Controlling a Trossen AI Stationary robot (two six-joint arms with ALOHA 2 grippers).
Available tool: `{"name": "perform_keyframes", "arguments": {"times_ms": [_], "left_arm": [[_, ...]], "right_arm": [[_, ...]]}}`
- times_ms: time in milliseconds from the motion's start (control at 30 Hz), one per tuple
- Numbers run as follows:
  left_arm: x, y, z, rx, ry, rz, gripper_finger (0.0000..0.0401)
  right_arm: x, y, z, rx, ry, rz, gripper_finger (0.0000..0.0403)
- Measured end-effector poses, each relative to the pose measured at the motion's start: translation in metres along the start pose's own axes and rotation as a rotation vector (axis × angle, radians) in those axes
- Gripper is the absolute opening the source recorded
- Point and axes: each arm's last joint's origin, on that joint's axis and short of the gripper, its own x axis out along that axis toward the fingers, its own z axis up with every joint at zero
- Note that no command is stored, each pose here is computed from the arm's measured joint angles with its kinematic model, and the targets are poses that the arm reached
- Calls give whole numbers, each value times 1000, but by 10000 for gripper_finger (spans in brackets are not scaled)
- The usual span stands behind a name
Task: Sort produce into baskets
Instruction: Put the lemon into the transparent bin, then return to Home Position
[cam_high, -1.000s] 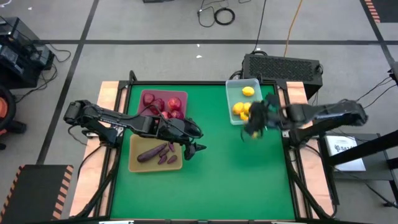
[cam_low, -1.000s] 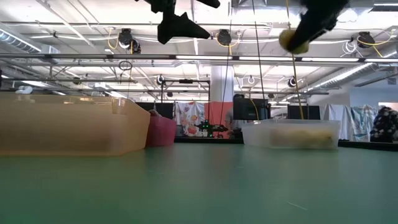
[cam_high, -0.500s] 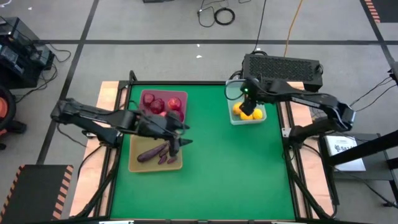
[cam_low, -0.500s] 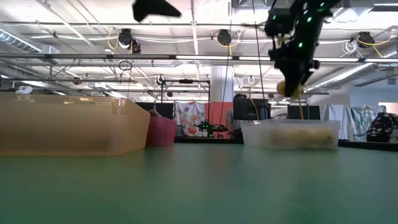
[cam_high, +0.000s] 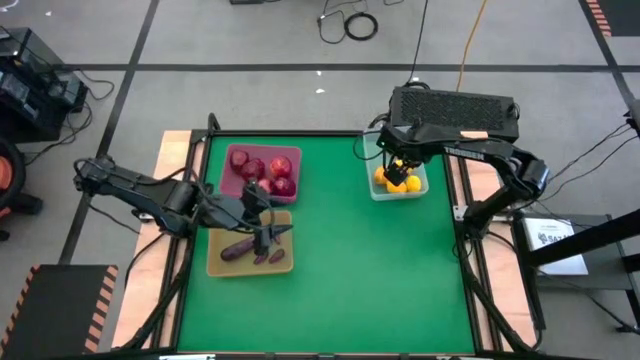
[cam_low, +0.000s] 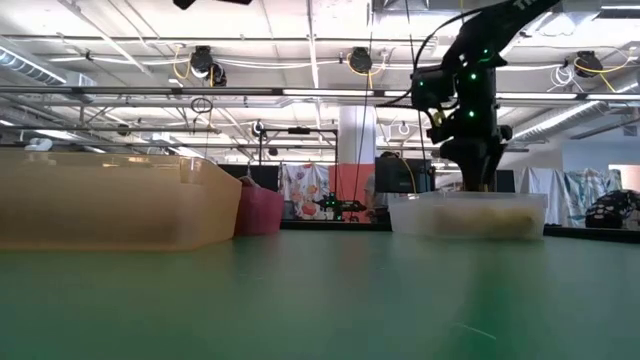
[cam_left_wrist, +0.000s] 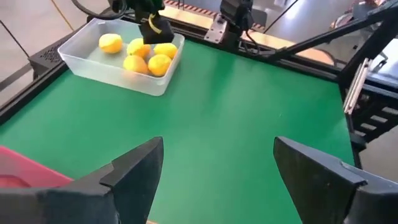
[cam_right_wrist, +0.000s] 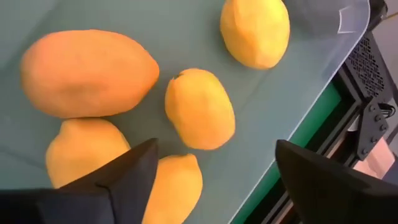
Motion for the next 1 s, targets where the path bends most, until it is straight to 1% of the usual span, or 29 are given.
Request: {"name": "perform_keyframes", "arguments": {"times_ms": [100, 233, 300, 400, 467, 567, 700, 867, 933, 1000], "left_arm": [[-1, -3, 1, -14, -15, -8, 310], [-9, 0, 2, -4, -30, -3, 310], [-14, 5, 4, -2, -50, 13, 310], [-21, 20, -3, -15, -66, 36, 310], [-25, 32, -12, -59, -73, 48, 310], [-32, 48, -29, -149, -107, 25, 310], [-39, 62, -48, -227, -210, -23, 310], [-41, 77, -72, -292, -338, -62, 310], [-40, 82, -82, -316, -382, -75, 310], [-40, 85, -90, -338, -415, -90, 310]], "right_arm": [[-5, -2, 1, -1, 4, -1, 331], [-24, -8, 5, -17, -1, 16, 340], [-36, -10, 6, -15, -10, 71, 340], [-56, -10, 8, 21, -80, 194, 340], [-68, -8, 4, 39, -129, 242, 340], [-88, -5, -5, 75, -212, 285, 340], [-117, 4, -21, 118, -330, 365, 341], [-148, 27, -42, 108, -562, 557, 341], [-155, 37, -51, 92, -630, 631, 341], [-159, 45, -61, 82, -667, 680, 341]]}}
